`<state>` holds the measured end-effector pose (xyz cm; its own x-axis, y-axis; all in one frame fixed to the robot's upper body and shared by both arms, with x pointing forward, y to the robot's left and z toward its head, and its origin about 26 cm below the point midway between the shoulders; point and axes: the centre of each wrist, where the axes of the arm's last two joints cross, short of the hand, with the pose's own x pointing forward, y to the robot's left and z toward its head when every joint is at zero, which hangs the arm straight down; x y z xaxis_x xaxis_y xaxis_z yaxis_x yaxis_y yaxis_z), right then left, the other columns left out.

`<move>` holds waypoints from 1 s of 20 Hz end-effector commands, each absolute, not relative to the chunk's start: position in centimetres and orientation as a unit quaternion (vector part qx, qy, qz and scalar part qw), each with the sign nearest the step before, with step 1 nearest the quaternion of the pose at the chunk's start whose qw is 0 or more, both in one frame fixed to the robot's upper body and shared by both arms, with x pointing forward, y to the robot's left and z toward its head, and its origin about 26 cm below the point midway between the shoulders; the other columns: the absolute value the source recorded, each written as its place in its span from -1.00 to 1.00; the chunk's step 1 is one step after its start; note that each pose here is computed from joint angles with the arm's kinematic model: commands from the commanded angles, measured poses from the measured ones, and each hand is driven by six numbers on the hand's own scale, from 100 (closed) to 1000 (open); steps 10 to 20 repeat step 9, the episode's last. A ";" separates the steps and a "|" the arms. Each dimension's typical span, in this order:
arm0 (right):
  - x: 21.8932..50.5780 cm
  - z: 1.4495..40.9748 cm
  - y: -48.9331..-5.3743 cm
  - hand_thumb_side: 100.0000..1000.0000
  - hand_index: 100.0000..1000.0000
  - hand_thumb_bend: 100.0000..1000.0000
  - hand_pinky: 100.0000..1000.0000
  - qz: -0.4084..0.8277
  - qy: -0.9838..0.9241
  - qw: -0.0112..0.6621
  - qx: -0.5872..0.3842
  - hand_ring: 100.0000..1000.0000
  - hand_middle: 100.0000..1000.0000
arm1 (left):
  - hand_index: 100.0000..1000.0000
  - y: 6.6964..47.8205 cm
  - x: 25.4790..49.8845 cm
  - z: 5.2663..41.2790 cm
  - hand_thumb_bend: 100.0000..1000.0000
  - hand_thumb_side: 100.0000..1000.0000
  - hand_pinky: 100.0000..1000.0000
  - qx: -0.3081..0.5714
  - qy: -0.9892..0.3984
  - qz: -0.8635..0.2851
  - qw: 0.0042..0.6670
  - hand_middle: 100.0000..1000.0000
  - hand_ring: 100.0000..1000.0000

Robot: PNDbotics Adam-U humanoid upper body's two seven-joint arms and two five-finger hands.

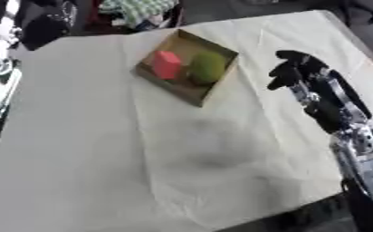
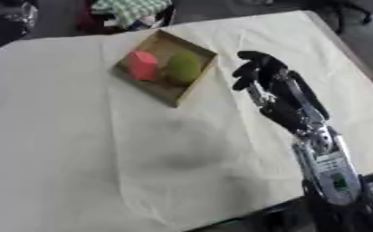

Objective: Pick up objects on the table and place them in the box.

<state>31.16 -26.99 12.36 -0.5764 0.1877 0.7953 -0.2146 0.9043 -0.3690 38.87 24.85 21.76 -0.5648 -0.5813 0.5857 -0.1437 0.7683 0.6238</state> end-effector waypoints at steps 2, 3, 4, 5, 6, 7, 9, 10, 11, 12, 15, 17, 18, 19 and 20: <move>31.2 13.2 -27.6 0.05 0.66 -1.00 0.16 0.218 -0.865 0.451 -0.008 0.04 0.11 | 0.40 25.9 35.1 23.0 -1.00 0.12 0.24 0.174 -0.876 -0.222 0.392 0.05 0.04; 31.1 13.2 -27.7 0.05 0.66 -1.00 0.16 0.217 -0.865 0.452 -0.009 0.04 0.11 | 0.40 26.1 34.4 22.7 -1.00 0.14 0.24 0.168 -0.878 -0.213 0.394 0.05 0.04; 31.1 13.1 -27.7 0.05 0.66 -1.00 0.16 0.217 -0.865 0.453 -0.010 0.04 0.11 | 0.39 26.2 33.8 22.2 -1.00 0.16 0.23 0.163 -0.880 -0.206 0.396 0.05 0.04; 31.1 13.1 -27.7 0.06 0.66 -1.00 0.16 0.216 -0.864 0.454 -0.010 0.04 0.11 | 0.39 26.2 33.3 21.6 -1.00 0.17 0.23 0.157 -0.881 -0.198 0.400 0.05 0.04; 31.1 13.1 -27.7 0.06 0.66 -1.00 0.16 0.215 -0.864 0.454 -0.010 0.04 0.11 | 0.39 26.2 32.9 21.1 -1.00 0.18 0.23 0.153 -0.881 -0.191 0.404 0.05 0.04; 31.1 13.0 -27.7 0.06 0.66 -1.00 0.16 0.215 -0.864 0.455 -0.010 0.03 0.10 | 0.38 26.2 32.5 20.6 -1.00 0.19 0.23 0.149 -0.882 -0.183 0.408 0.04 0.03; 31.1 13.0 -27.8 0.07 0.66 -1.00 0.15 0.214 -0.864 0.457 -0.011 0.03 0.10 | 0.37 26.1 31.8 19.4 -1.00 0.23 0.22 0.138 -0.882 -0.162 0.420 0.02 0.01; 31.1 13.0 -27.8 0.07 0.66 -1.00 0.15 0.214 -0.864 0.457 -0.011 0.03 0.10 | 0.37 26.1 31.8 19.4 -1.00 0.23 0.22 0.138 -0.882 -0.162 0.420 0.02 0.01; 31.1 13.0 -27.8 0.07 0.66 -1.00 0.15 0.214 -0.864 0.457 -0.011 0.03 0.10 | 0.37 26.1 31.8 19.4 -1.00 0.23 0.22 0.138 -0.882 -0.162 0.420 0.02 0.01; 31.1 13.0 -27.8 0.07 0.66 -1.00 0.15 0.214 -0.864 0.457 -0.011 0.03 0.10 | 0.37 26.1 31.8 19.4 -1.00 0.23 0.22 0.138 -0.882 -0.162 0.420 0.02 0.01; 31.1 13.0 -27.8 0.07 0.66 -1.00 0.15 0.214 -0.864 0.457 -0.011 0.03 0.10 | 0.37 26.1 31.8 19.4 -1.00 0.23 0.22 0.138 -0.882 -0.162 0.420 0.02 0.01; 31.1 13.0 -27.8 0.07 0.66 -1.00 0.15 0.214 -0.864 0.457 -0.011 0.03 0.10 | 0.37 26.1 31.8 19.4 -1.00 0.23 0.22 0.138 -0.882 -0.162 0.420 0.02 0.01; 31.1 13.0 -27.8 0.07 0.66 -1.00 0.15 0.214 -0.864 0.457 -0.011 0.03 0.10 | 0.37 26.1 31.8 19.4 -1.00 0.23 0.22 0.138 -0.882 -0.162 0.420 0.02 0.01; 31.1 13.0 -27.8 0.07 0.66 -1.00 0.15 0.214 -0.864 0.457 -0.011 0.03 0.10 | 0.37 26.1 31.8 19.4 -1.00 0.23 0.22 0.138 -0.882 -0.162 0.420 0.02 0.01; 31.1 13.0 -27.8 0.07 0.66 -1.00 0.15 0.214 -0.864 0.457 -0.011 0.03 0.10 | 0.37 26.1 31.8 19.4 -1.00 0.23 0.22 0.138 -0.882 -0.162 0.420 0.02 0.01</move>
